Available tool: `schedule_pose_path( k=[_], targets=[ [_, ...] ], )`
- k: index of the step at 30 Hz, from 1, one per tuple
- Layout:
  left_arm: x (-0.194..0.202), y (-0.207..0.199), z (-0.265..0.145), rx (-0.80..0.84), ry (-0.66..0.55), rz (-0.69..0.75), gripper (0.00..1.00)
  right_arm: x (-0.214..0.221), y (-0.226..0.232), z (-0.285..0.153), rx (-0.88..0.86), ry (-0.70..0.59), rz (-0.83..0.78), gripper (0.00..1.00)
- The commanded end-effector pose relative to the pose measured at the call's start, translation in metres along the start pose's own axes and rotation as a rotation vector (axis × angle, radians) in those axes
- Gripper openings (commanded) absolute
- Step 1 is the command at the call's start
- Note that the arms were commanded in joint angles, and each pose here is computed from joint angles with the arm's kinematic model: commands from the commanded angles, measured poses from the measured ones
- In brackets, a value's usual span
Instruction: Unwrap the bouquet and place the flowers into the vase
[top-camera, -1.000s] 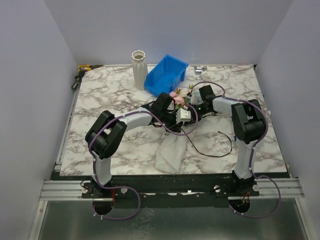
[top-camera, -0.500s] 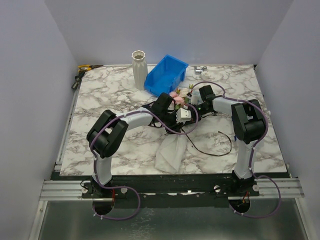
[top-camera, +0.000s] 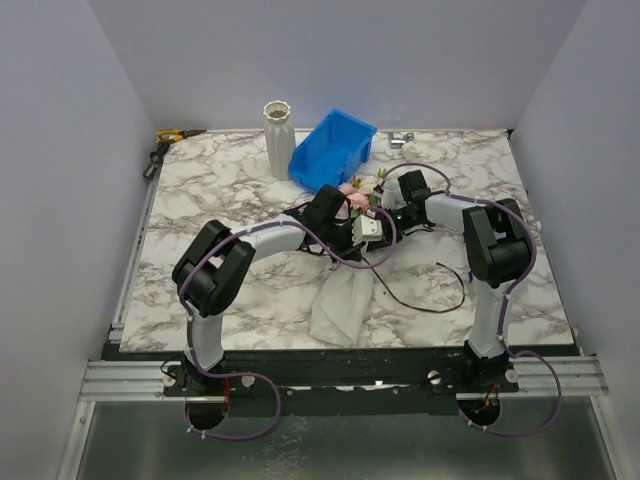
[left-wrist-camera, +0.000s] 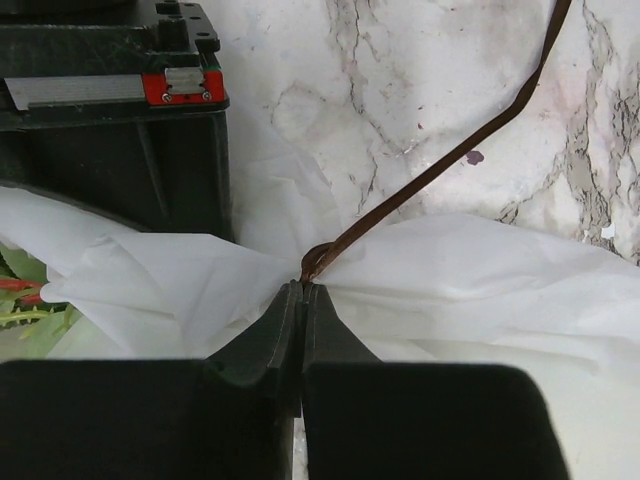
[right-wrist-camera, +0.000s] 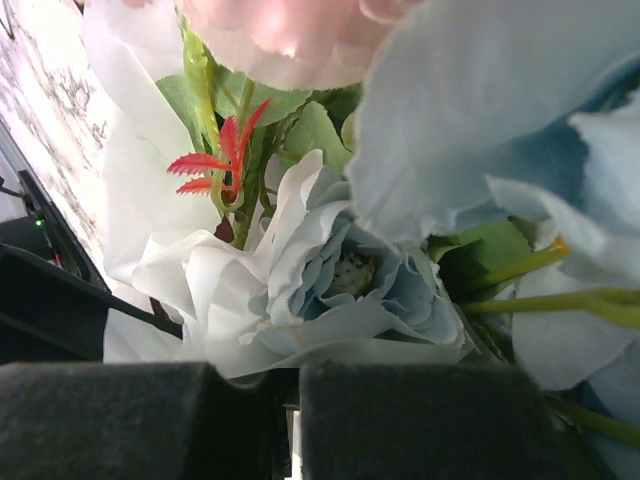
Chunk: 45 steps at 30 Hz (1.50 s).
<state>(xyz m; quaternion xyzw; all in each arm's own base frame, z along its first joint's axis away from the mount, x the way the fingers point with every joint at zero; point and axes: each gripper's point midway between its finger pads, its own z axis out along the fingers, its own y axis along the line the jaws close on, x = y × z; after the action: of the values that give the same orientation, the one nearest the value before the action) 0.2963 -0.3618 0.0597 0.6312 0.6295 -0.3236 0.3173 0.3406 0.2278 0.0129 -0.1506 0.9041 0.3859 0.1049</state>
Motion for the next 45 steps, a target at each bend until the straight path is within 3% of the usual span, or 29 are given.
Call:
schedule_pose_path(
  k=[1, 7, 12, 15, 18, 20, 32, 36, 38, 40, 41, 45],
  targets=[
    [-0.043, 0.012, -0.021, -0.048, -0.077, 0.067, 0.0, 0.051, -0.063, 0.023, 0.209, 0.13, 0.068, 0.0],
    [-0.086, 0.014, -0.035, -0.057, -0.156, 0.096, 0.0, 0.051, -0.064, 0.024, 0.21, 0.133, 0.073, 0.01],
    [-0.097, 0.011, -0.039, -0.047, -0.182, 0.094, 0.0, 0.052, -0.065, 0.024, 0.211, 0.132, 0.073, 0.01],
    [-0.087, 0.006, -0.04, -0.035, -0.172, 0.096, 0.0, 0.051, -0.064, 0.024, 0.211, 0.131, 0.073, 0.01],
    [-0.066, -0.002, -0.038, -0.014, -0.138, 0.098, 0.18, 0.052, -0.064, 0.023, 0.211, 0.132, 0.072, 0.01],
    [-0.049, -0.009, -0.035, 0.004, -0.103, 0.118, 0.24, 0.052, -0.064, 0.024, 0.21, 0.133, 0.071, 0.01],
    [-0.011, 0.001, -0.009, 0.021, -0.011, 0.084, 0.33, 0.051, -0.064, 0.023, 0.21, 0.13, 0.071, 0.01],
    [-0.004, 0.005, -0.003, 0.013, 0.011, 0.083, 0.29, 0.051, -0.064, 0.024, 0.209, 0.132, 0.073, 0.01],
    [-0.006, 0.006, -0.004, 0.006, 0.011, 0.085, 0.19, 0.052, -0.064, 0.024, 0.211, 0.133, 0.072, 0.0],
    [-0.015, 0.006, -0.008, 0.002, -0.007, 0.089, 0.03, 0.051, -0.065, 0.024, 0.211, 0.132, 0.072, 0.01],
    [-0.022, 0.006, -0.012, -0.001, -0.023, 0.089, 0.0, 0.052, -0.065, 0.024, 0.212, 0.132, 0.072, 0.01],
    [-0.062, 0.008, -0.033, -0.036, -0.094, 0.083, 0.0, 0.052, -0.065, 0.024, 0.214, 0.131, 0.07, 0.01]
  ],
)
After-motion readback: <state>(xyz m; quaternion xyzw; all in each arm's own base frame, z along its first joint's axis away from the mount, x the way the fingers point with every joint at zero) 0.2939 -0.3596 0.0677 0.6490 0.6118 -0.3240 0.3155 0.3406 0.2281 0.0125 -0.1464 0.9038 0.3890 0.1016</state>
